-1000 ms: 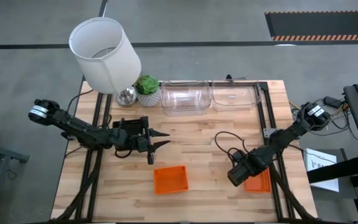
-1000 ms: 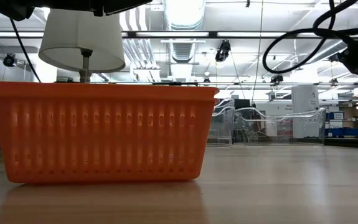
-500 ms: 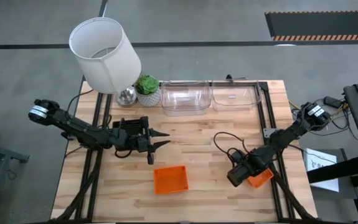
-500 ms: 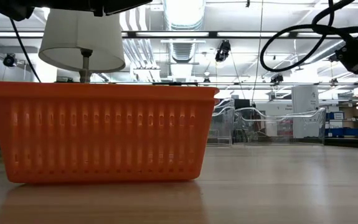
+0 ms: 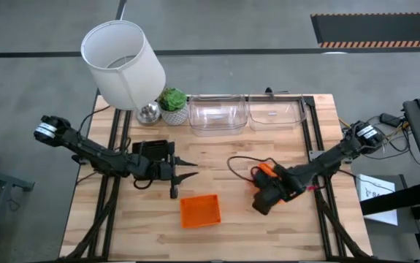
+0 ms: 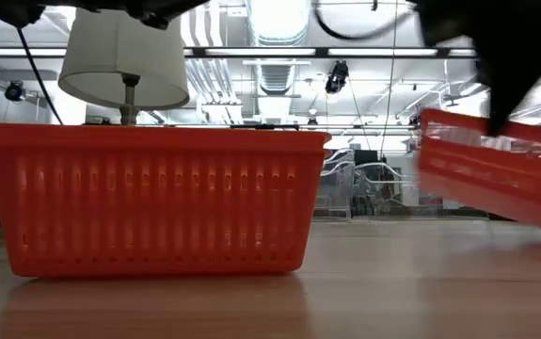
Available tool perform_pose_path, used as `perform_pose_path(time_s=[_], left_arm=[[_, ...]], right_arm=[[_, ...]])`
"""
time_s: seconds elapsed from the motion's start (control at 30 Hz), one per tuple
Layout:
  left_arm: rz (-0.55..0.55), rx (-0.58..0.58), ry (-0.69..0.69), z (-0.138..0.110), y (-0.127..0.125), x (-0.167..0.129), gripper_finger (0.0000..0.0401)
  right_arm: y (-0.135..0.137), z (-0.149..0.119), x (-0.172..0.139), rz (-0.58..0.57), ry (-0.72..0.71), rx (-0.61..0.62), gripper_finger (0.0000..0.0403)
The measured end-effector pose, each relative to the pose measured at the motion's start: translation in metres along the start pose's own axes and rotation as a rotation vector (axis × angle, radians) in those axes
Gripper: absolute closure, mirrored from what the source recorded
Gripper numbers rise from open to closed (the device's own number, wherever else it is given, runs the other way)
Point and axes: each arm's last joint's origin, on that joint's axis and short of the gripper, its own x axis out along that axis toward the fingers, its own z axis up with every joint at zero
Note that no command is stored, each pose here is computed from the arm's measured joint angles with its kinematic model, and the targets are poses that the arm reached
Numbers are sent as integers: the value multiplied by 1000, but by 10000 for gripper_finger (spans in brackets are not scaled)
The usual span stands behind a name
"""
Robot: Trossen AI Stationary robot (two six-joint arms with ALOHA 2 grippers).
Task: Stack baskets by color
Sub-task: Stack the orange bin on the stacked orange bins
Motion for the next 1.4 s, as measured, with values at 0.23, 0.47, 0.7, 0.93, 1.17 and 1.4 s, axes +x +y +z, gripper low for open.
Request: perform_pose_path(time_s=[0.23, 0.47, 0.7, 0.93, 1.17, 1.4], left_arm=[[-68, -88, -3, 6, -19, -11, 308], [-131, -352, 109, 7, -27, -27, 308], [-30, -565, 327, 0, -22, -57, 308], [43, -530, 288, 5, -20, -62, 308], [28, -457, 247, 8, -24, -58, 308], [4, -431, 256, 6, -31, -58, 308]], right_arm=[[30, 47, -6, 12, -73, -332, 390], [60, 74, -13, 8, -132, -679, 390], [72, 84, -25, 32, -221, -846, 390], [82, 90, -20, 67, -281, -841, 390], [102, 97, -5, 67, -255, -859, 390], [118, 100, 0, 39, -194, -935, 390]])
